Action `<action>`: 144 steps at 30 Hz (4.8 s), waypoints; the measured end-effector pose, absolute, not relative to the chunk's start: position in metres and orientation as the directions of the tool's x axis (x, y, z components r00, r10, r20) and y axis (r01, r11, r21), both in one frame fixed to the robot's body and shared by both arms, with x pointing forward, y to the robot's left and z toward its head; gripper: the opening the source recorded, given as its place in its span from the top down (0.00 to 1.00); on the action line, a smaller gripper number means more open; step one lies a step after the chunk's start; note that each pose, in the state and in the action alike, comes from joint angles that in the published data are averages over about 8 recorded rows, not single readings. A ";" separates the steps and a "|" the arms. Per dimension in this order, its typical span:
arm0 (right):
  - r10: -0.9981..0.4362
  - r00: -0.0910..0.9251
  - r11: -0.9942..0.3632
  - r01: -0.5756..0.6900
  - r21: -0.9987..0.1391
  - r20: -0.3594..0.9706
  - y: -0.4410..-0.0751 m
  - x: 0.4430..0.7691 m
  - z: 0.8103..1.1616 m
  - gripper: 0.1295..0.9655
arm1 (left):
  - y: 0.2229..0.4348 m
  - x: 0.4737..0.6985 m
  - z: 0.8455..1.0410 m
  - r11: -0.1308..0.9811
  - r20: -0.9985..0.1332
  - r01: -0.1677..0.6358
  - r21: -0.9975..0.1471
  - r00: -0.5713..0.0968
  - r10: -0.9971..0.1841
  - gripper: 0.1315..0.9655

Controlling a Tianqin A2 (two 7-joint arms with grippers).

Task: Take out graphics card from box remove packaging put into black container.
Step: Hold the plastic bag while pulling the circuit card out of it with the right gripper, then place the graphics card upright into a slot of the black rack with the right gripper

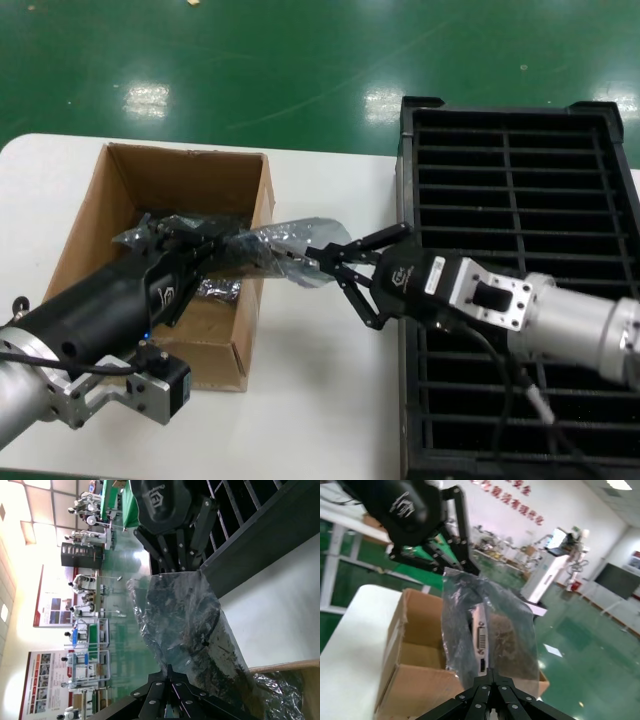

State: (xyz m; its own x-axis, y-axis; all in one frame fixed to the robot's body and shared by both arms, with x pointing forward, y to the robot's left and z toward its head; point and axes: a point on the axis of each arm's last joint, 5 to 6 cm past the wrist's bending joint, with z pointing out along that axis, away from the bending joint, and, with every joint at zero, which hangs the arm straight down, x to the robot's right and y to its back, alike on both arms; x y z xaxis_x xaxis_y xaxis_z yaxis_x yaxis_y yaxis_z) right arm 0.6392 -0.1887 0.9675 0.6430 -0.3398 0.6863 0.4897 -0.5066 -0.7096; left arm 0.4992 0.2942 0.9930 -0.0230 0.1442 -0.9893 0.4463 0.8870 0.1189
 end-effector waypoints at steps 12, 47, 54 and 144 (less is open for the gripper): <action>-0.215 0.647 -0.534 0.550 -0.643 0.732 -0.180 0.665 0.984 0.99 | 0.294 0.499 0.993 0.887 -0.989 0.446 0.119 -0.023 0.144 0.99; -0.272 0.710 -0.475 0.488 -0.732 0.650 -0.159 0.680 0.977 0.77 | 0.294 0.499 0.993 0.887 -0.989 0.446 0.119 -0.023 0.144 0.99; -0.292 0.722 -0.461 0.468 -0.754 0.627 -0.153 0.679 0.971 0.86 | 0.294 0.499 0.993 0.887 -0.989 0.446 0.119 -0.023 0.144 0.99; -0.327 0.589 -0.729 0.341 -0.594 0.739 -0.312 0.521 1.080 0.93 | 0.294 0.499 0.993 0.887 -0.989 0.446 0.119 -0.023 0.144 0.99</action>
State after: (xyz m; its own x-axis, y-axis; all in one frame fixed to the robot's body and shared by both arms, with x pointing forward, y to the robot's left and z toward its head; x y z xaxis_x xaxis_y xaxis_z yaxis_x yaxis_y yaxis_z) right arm 0.5208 -0.3123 1.0798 0.5890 -0.3270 0.7390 0.3409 -0.7286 -0.5941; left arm 0.4992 0.2942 0.9930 -0.0230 0.1442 -0.9893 0.4463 0.8870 0.1189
